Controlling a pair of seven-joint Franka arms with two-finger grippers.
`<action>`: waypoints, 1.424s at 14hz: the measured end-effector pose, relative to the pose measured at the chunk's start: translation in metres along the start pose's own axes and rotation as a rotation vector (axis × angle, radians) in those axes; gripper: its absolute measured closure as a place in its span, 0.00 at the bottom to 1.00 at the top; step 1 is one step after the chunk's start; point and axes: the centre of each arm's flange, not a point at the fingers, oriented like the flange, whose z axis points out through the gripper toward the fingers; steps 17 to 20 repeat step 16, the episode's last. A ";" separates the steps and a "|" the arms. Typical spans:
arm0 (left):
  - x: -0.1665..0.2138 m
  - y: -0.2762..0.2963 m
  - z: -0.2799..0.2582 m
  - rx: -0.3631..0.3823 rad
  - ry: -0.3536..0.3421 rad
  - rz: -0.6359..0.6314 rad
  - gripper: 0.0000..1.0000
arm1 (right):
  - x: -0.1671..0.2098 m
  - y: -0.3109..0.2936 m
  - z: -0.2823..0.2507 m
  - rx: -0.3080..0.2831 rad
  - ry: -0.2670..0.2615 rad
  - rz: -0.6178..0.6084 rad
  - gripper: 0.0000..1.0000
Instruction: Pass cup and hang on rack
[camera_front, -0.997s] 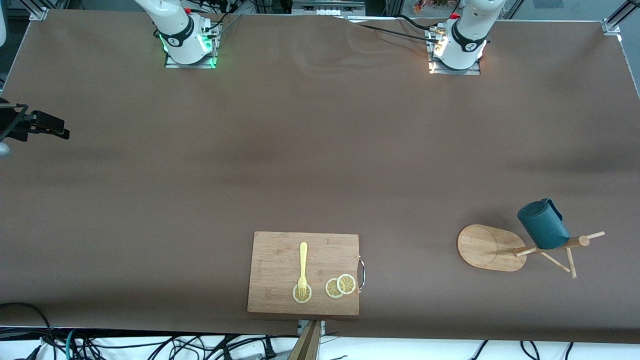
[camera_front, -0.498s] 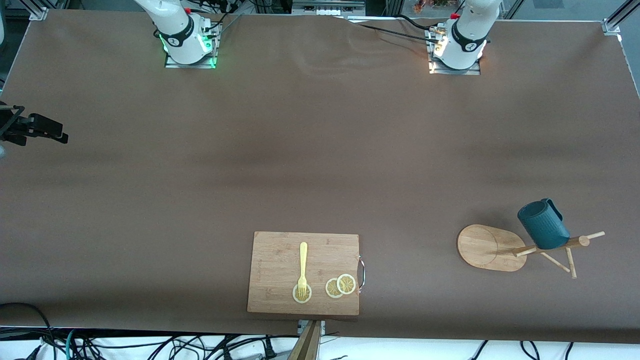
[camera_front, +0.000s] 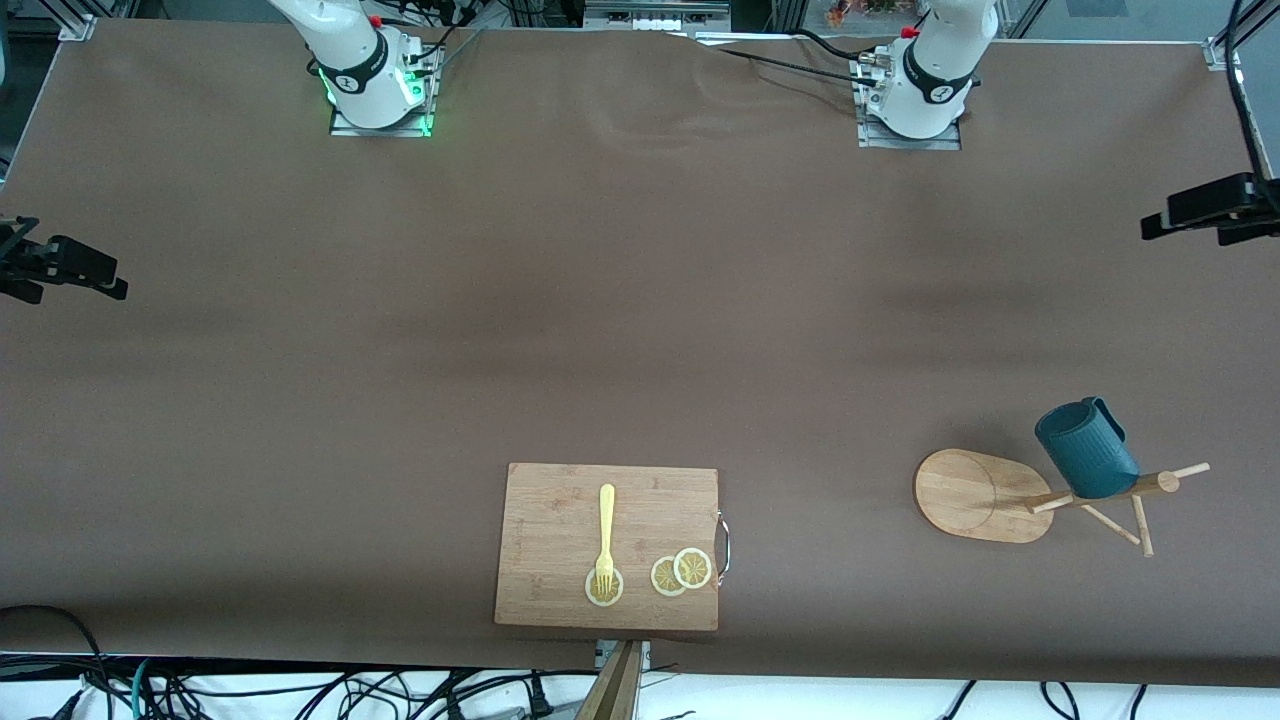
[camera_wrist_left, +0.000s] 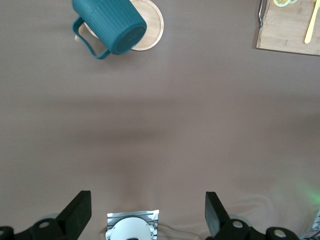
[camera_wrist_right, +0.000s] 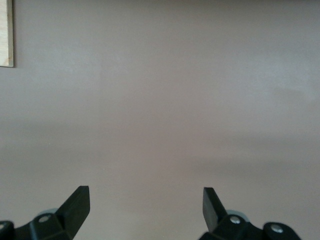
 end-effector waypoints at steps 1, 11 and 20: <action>-0.004 0.009 0.004 0.015 0.012 0.003 0.00 | -0.001 0.000 -0.003 -0.002 0.005 0.008 0.00; -0.018 0.031 0.070 0.130 0.172 -0.091 0.00 | -0.003 -0.003 -0.011 -0.006 0.018 0.008 0.00; -0.023 0.032 0.072 0.129 0.206 -0.085 0.00 | -0.004 -0.003 -0.011 -0.014 0.016 0.007 0.00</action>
